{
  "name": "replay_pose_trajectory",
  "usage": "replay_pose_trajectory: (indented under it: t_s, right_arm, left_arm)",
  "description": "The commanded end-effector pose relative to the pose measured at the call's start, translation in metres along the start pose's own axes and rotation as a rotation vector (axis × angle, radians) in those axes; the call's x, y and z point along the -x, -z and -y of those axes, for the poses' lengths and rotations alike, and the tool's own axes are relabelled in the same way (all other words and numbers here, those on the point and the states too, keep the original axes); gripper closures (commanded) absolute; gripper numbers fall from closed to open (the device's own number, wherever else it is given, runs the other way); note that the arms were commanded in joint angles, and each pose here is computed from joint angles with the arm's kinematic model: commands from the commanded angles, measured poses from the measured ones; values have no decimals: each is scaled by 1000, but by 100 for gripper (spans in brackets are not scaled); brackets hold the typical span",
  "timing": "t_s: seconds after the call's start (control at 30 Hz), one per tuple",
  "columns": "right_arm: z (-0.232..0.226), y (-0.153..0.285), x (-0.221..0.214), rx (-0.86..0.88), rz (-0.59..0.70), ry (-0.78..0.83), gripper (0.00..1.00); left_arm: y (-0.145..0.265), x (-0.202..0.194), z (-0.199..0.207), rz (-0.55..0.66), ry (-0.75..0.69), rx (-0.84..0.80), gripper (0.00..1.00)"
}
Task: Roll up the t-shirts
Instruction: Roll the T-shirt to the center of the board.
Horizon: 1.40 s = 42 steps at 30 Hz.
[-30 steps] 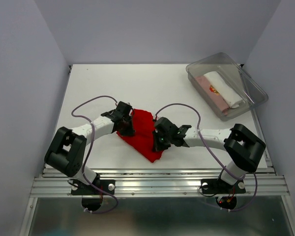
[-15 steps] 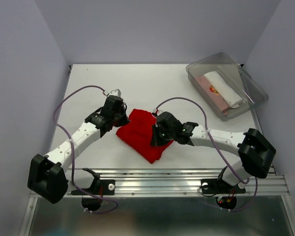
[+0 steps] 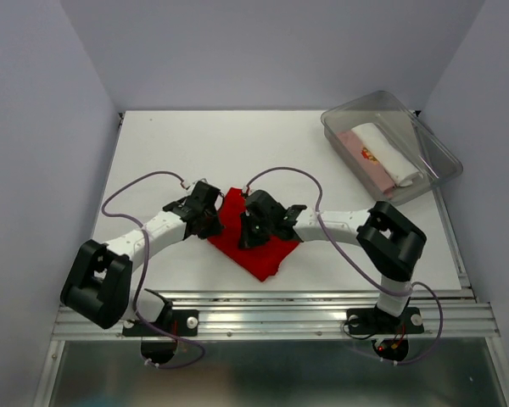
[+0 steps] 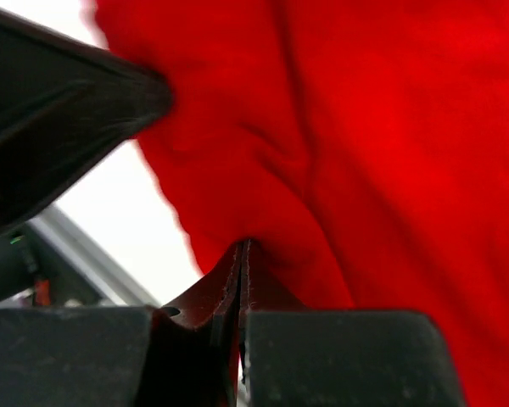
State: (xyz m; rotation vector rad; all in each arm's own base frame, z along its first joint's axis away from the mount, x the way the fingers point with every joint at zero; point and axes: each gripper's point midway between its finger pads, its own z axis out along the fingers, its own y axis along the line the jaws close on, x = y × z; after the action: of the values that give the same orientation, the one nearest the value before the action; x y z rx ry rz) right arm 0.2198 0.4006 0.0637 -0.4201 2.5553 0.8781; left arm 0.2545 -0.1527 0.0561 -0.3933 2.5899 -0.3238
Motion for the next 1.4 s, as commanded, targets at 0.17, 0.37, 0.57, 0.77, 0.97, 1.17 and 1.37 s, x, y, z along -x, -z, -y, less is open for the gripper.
replay_pose_trajectory:
  t_s: [0.17, 0.37, 0.57, 0.77, 0.97, 1.17, 1.37]
  right_arm:
    - [36, -5, -14, -150, 23, -23, 99]
    - [17, 47, 9, -101, 131, 1, 99]
    - [13, 80, 0, -65, 151, -35, 99]
    - [0, 62, -37, 13, 51, -69, 98]
    - [43, 43, -63, -134, 3, -98, 98]
    - [62, 43, -75, -204, -40, -27, 98]
    - [31, 65, -46, -247, -6, 159, 91]
  left_arm:
    - [-13, 19, 9, 48, 10, 20, 100]
    - [25, 45, 16, 156, 24, -21, 100]
    - [22, 44, 12, 163, 18, -10, 100]
    - [-8, 23, 8, 83, 28, 0, 100]
    - [-33, 3, -5, 12, 30, 65, 100]
    - [-9, 30, 4, 96, 9, 48, 100]
    - [45, 79, 14, 251, 22, 59, 100]
